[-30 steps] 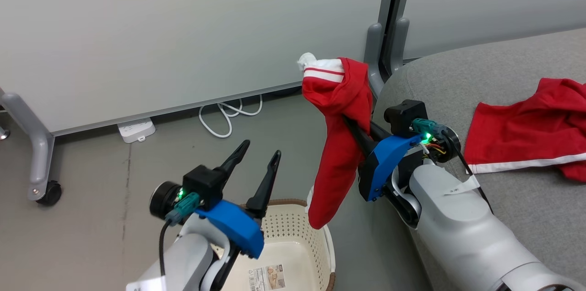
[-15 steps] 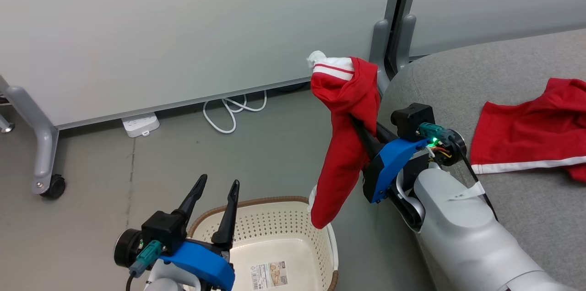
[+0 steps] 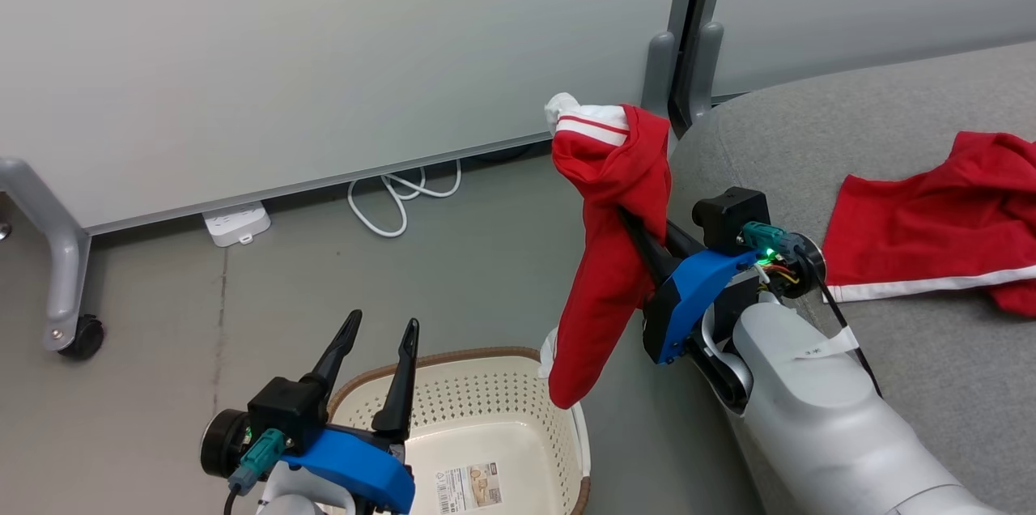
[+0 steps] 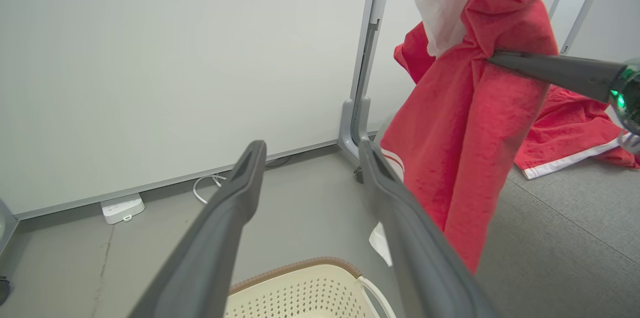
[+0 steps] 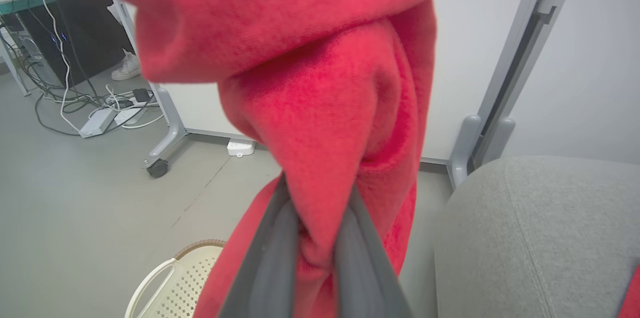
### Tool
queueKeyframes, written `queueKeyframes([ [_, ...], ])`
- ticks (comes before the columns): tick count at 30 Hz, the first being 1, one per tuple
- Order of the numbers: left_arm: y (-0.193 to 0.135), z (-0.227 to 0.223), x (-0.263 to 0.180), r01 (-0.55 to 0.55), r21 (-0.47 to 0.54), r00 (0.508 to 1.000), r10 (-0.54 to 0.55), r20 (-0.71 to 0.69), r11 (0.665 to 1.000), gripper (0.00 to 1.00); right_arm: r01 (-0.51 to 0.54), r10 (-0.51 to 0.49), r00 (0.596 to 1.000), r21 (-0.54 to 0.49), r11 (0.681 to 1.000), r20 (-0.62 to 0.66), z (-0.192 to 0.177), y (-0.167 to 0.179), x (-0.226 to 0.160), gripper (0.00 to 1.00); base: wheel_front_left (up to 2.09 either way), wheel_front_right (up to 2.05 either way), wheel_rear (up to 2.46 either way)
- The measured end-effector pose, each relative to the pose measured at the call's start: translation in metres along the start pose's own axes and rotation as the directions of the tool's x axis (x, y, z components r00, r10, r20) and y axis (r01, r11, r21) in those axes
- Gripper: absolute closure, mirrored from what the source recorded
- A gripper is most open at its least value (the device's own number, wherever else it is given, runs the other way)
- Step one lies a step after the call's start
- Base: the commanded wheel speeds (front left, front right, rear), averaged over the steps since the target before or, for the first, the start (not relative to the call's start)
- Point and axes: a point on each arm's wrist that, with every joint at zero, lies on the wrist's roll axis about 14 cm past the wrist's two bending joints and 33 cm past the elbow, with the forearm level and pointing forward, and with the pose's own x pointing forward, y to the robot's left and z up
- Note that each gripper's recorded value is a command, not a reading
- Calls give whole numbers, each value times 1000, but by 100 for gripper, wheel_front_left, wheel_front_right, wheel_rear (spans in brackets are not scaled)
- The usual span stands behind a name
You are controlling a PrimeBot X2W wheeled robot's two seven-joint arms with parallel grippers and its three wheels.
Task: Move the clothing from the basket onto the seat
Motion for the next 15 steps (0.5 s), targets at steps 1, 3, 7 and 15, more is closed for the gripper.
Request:
queueKeyframes([
  [1,-1,0,1,3,2,1000,-3,0,1000,0,5,-5,1000,0,1000,-1,0,-2,-1,100,0,0,0],
  [3,-3,-1,3,11,4,1000,-11,-3,1000,0,15,-15,1000,1,1000,-1,-1,-6,-3,100,0,0,0],
  [7,-11,-4,9,37,4,999,-37,-12,999,0,44,-44,999,4,999,-2,-2,-16,-10,100,0,0,0],
  [15,-41,-13,28,143,-3,989,-143,-37,990,0,141,-141,990,16,990,-11,-7,-51,-33,100,0,0,0],
])
